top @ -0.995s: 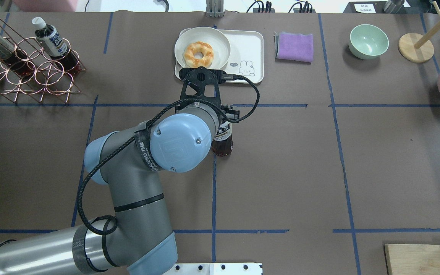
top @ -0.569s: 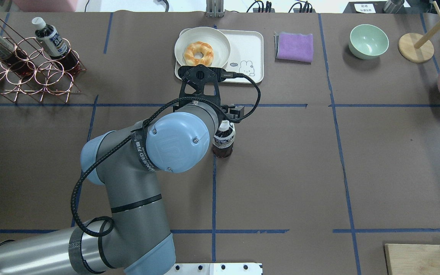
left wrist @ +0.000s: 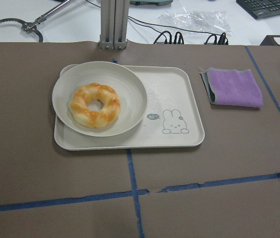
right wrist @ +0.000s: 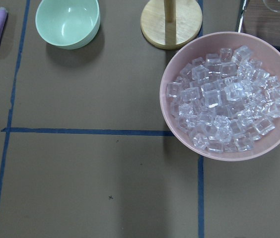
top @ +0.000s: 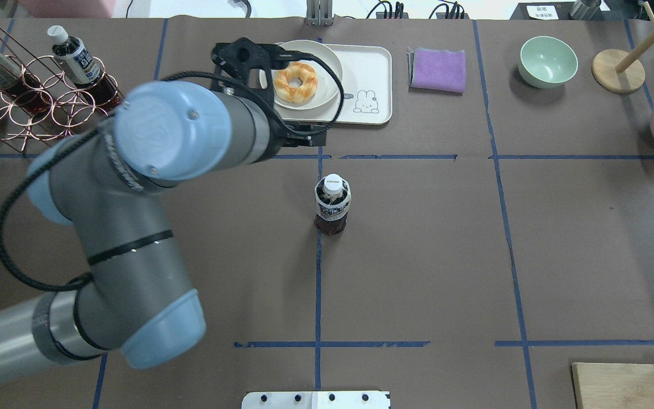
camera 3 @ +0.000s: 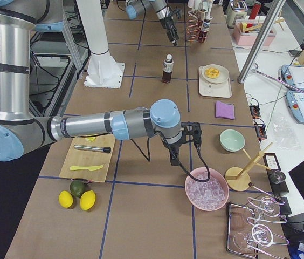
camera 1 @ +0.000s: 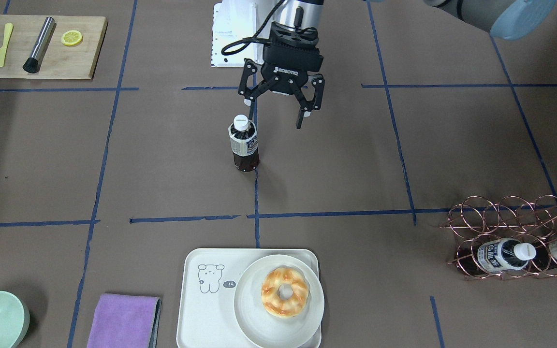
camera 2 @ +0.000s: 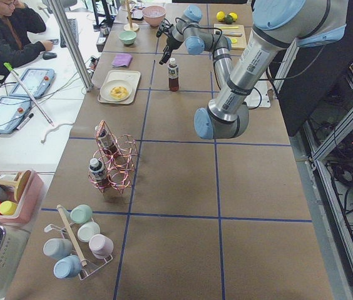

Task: Place tea on tray
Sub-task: 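Open the left gripper and withdraw it toward the rack while the right arm moves in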

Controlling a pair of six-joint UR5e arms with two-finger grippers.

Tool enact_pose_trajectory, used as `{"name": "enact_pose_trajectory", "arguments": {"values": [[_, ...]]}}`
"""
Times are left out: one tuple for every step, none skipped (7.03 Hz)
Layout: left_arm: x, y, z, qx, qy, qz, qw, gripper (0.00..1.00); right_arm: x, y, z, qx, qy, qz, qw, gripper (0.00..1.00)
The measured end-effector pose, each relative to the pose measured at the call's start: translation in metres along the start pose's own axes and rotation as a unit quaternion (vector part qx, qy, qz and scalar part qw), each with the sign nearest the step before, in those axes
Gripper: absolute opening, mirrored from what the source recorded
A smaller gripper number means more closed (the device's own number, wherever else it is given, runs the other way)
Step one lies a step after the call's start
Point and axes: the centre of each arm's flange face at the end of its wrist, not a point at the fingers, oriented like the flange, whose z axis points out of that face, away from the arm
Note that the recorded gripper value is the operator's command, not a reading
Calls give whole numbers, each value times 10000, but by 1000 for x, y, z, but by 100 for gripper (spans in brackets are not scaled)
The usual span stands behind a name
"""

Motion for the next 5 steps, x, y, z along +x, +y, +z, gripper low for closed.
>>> {"name": "enact_pose_trajectory", "arguments": {"values": [[-43, -10, -9, -209, -31, 86, 9997, 100, -28, -10, -2, 22, -60, 12, 10000, 100], [-87, -12, -16, -477, -79, 158, 9987, 100, -64, -21, -6, 53, -142, 13, 9999, 100], [-131, -1, -23, -710, -176, 266, 9970, 100, -102, -28, -8, 68, -223, 13, 9997, 100], [-173, 20, -32, -912, -331, 352, 9947, 100, -143, -35, -7, 50, -313, 85, 9995, 100], [-210, 42, -39, -1097, -512, 444, 9917, 100, -187, -41, -4, 15, -425, 190, 9989, 100]]}}
